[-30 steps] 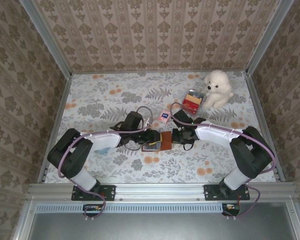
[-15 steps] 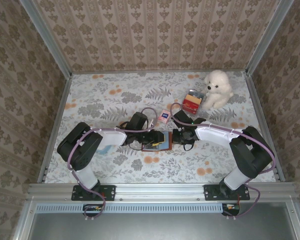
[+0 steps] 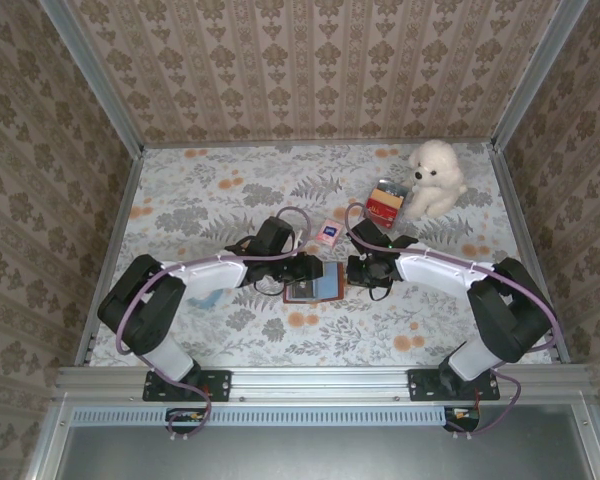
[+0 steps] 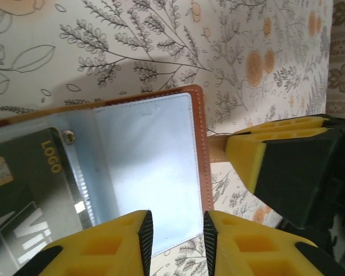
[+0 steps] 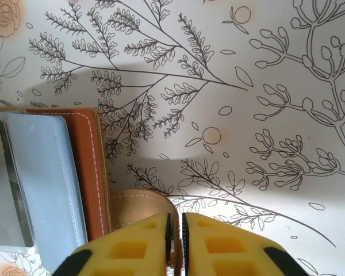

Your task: Take the credit cards out of the card holder

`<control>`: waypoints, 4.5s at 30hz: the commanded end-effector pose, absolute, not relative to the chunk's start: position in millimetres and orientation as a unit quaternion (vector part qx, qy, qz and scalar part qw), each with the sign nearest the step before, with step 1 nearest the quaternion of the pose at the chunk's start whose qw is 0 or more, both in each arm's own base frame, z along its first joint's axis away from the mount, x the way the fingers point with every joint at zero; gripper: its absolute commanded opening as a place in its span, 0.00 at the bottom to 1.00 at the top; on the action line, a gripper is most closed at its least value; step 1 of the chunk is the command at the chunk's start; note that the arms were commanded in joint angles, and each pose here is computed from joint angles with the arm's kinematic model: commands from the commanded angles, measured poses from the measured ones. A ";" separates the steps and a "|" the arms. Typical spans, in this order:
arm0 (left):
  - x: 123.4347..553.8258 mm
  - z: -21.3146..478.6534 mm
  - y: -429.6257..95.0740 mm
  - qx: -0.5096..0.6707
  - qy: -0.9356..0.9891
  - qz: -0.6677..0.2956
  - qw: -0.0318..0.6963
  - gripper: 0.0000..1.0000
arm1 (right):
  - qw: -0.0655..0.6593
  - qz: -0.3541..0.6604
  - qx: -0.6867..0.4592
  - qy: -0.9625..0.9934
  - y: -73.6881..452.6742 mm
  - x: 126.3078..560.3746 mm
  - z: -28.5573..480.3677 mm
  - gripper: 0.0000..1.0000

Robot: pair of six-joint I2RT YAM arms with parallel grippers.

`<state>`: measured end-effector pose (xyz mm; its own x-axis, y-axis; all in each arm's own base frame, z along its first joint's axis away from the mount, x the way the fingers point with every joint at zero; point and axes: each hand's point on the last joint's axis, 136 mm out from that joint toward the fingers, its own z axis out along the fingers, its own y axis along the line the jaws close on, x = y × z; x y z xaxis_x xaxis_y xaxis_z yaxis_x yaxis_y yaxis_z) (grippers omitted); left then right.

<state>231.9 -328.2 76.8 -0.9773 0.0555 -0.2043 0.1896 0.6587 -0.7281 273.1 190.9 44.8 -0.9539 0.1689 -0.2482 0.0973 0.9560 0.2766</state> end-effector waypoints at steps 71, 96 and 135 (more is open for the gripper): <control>227.3 3.6 -245.5 -0.024 0.956 -0.283 0.068 0.18 | 0.074 0.108 -0.021 0.991 280.3 272.9 18.6 0.30; 226.1 5.7 -243.5 -0.020 0.957 -0.280 0.071 0.18 | 0.104 0.286 -0.015 0.953 302.6 269.7 65.5 0.29; 229.5 36.9 -243.8 -0.013 0.949 -0.299 0.100 0.22 | 0.103 0.272 -0.032 0.956 316.9 264.8 67.9 0.26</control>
